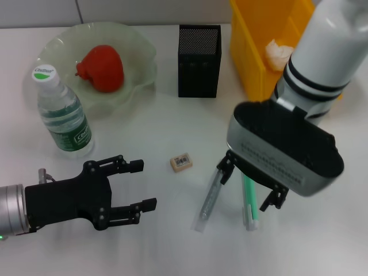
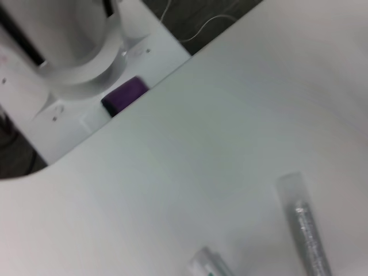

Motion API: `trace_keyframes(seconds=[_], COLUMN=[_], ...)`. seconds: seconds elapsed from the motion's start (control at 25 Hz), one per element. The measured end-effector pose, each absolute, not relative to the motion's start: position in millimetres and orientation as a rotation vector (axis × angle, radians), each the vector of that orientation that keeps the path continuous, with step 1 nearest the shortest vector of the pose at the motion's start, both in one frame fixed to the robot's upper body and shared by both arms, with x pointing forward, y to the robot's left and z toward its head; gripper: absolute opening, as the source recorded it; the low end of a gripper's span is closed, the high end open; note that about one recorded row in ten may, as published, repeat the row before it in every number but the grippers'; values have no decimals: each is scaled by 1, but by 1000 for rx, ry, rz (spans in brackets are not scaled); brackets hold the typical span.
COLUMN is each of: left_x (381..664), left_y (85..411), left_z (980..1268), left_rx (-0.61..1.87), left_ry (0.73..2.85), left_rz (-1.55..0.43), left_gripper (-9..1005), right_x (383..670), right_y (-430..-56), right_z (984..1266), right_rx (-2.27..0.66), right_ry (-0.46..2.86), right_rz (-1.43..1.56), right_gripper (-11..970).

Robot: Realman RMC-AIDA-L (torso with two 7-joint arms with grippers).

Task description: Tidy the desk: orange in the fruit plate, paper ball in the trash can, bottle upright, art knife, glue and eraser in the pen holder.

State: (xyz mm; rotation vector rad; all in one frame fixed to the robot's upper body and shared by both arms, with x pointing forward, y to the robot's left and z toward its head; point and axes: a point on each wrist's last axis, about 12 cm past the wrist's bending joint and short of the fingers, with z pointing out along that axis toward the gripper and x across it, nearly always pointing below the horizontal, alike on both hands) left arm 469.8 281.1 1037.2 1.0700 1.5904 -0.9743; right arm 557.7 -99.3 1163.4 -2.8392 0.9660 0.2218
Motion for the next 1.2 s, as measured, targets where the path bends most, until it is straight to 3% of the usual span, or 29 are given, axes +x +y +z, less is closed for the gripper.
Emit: trace_keyframes(seconds=[0.44, 1.2], left_x=[469, 461], left_y=[282, 282], left_z=[1040, 1039], left_rx=[1072, 1053], left_ry=[1579, 1561], left_rz=[-992, -1023], left_gripper=[780, 780], right_x=[546, 542], right_y=[-98, -94], right_z=[1151, 1130], right_rx=[-2962, -3006], right_ry=[813, 667], right_rz=[162, 98], right_gripper=[765, 608])
